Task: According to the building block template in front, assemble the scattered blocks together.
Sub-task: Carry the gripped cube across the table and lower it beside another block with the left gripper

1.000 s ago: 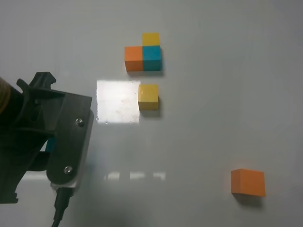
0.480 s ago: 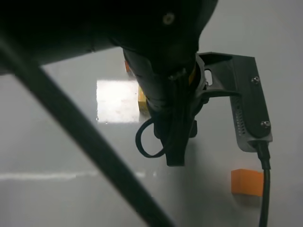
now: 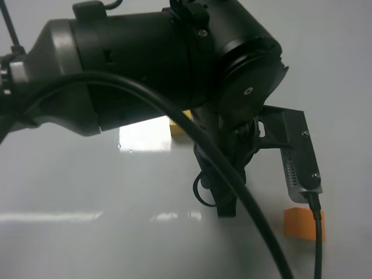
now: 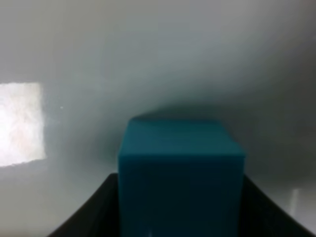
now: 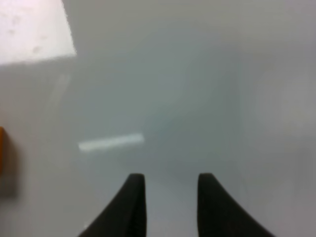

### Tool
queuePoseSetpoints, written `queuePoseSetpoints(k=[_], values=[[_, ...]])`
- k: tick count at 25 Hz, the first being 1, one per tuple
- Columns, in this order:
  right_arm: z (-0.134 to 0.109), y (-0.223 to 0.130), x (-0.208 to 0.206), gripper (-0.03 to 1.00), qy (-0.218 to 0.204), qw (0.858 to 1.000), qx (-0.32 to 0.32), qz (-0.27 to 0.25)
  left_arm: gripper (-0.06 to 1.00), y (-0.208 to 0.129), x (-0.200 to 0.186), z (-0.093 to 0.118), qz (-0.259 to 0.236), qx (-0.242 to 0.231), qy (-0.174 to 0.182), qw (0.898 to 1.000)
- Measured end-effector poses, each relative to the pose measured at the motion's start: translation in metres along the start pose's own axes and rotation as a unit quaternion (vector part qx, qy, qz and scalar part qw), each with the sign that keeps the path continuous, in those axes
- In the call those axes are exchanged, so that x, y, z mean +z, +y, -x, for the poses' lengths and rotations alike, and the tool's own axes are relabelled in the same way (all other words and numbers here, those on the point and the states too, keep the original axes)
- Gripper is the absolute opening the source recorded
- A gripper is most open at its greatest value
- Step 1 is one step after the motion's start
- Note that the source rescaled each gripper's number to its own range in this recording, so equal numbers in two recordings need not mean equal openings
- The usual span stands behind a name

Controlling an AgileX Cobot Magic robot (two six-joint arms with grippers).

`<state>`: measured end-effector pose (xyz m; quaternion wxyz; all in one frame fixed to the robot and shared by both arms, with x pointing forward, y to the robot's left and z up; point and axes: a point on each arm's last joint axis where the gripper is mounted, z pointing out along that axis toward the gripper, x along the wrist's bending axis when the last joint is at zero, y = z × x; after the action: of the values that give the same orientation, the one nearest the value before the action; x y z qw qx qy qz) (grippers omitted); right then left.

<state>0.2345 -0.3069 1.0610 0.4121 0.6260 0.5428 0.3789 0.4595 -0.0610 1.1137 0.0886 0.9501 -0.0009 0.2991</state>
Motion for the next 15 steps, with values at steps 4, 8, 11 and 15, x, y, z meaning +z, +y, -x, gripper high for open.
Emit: queuePoseSetpoints(k=[4, 8, 11, 15], values=[[0.0000, 0.0000, 0.0000, 0.00, 0.000, 1.000, 0.000, 0.000, 0.03, -0.0013, 0.0010, -0.0021, 0.002, -0.007, -0.005, 1.000], [0.0000, 0.0000, 0.0000, 0.00, 0.000, 1.000, 0.000, 0.000, 0.03, -0.0013, 0.0011, -0.0020, 0.002, -0.007, -0.006, 1.000], [0.0000, 0.0000, 0.0000, 0.00, 0.000, 1.000, 0.000, 0.000, 0.51, -0.0028, 0.0062, -0.0027, -0.004, -0.014, -0.010, 1.000], [0.0000, 0.0000, 0.0000, 0.00, 0.000, 1.000, 0.000, 0.000, 1.00, -0.0003, 0.0009, -0.0016, 0.000, -0.026, -0.007, 1.000]])
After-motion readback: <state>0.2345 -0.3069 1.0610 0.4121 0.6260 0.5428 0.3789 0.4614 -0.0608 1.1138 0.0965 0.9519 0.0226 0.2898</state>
